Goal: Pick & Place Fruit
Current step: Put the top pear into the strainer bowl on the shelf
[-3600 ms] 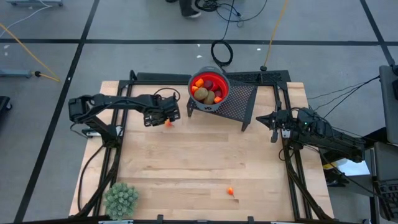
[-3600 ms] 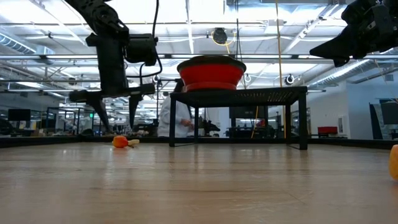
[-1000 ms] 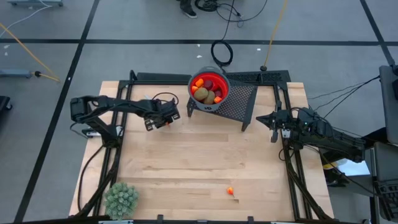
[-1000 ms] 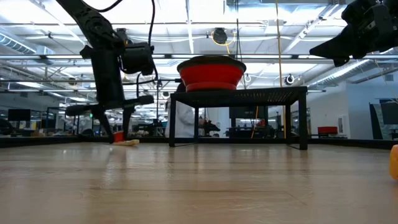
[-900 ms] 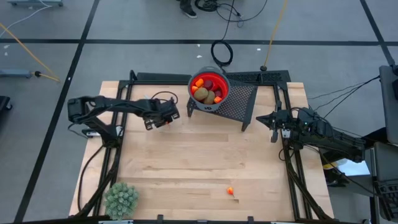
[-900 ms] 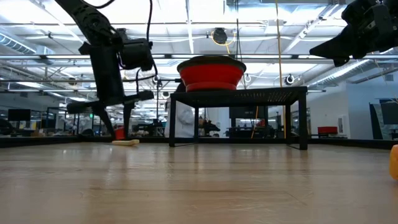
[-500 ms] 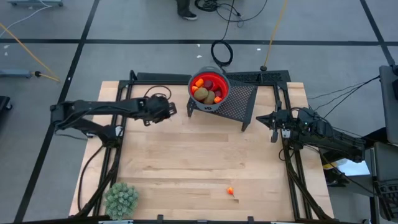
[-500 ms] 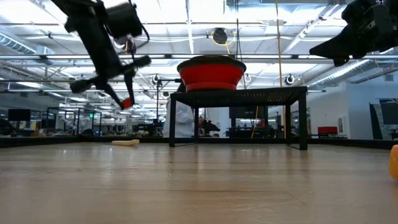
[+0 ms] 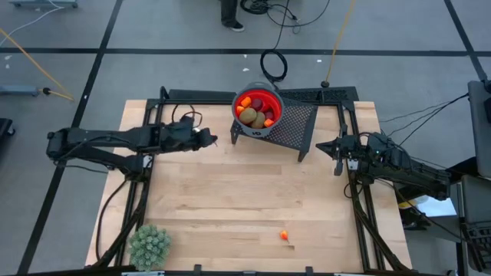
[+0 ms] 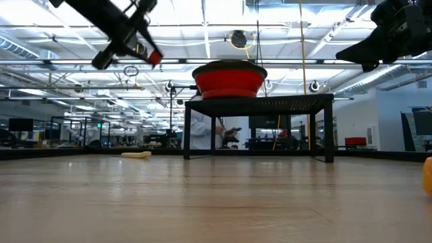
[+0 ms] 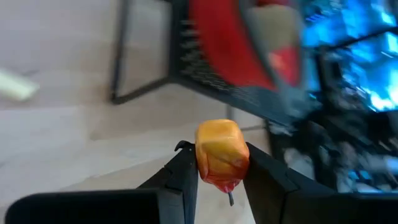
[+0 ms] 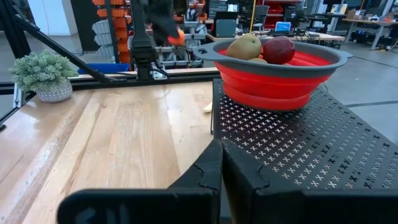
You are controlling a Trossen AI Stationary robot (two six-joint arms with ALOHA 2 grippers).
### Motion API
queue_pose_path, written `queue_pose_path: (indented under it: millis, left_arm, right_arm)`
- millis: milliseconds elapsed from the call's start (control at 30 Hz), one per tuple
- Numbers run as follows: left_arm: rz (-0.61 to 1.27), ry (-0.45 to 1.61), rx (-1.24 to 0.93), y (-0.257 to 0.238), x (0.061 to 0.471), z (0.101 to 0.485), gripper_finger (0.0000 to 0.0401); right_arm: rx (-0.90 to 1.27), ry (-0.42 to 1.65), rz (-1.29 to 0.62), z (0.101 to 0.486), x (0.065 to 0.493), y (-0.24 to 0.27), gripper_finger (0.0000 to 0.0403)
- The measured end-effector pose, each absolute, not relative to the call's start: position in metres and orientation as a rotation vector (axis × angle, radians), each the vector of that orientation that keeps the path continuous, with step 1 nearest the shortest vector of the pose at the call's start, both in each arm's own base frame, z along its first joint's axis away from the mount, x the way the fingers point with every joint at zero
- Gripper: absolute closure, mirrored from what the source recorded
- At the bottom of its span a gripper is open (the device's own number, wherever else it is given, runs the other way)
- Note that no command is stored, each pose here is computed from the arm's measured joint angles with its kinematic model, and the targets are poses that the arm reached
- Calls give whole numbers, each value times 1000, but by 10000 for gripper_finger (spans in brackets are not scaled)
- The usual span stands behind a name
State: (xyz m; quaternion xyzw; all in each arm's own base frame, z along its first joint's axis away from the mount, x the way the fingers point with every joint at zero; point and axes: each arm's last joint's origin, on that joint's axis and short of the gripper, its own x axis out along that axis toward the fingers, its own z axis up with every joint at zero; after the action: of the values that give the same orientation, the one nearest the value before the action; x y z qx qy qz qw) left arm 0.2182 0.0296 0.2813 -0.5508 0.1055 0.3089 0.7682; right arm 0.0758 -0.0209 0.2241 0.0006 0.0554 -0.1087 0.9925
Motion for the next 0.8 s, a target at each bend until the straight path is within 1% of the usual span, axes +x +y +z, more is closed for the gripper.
queue_pose_path:
  millis: [200,433,667,800]
  left_arm:
    - [460,159,-1014,16,224,299,295]
    - [269,102,-724,2,230,315,295]
    - [161,3,-446,-10,231,329,295]
    - [151,-40,-300,-15,231,334,295]
  right_arm:
    - [1,111,-218,224,76,-21,399]
    - [1,111,-218,224,76,-21,399]
    - [-2,95,-218,226,76,-21,399]
    - [-12,43,-217,231,76,-21,399]
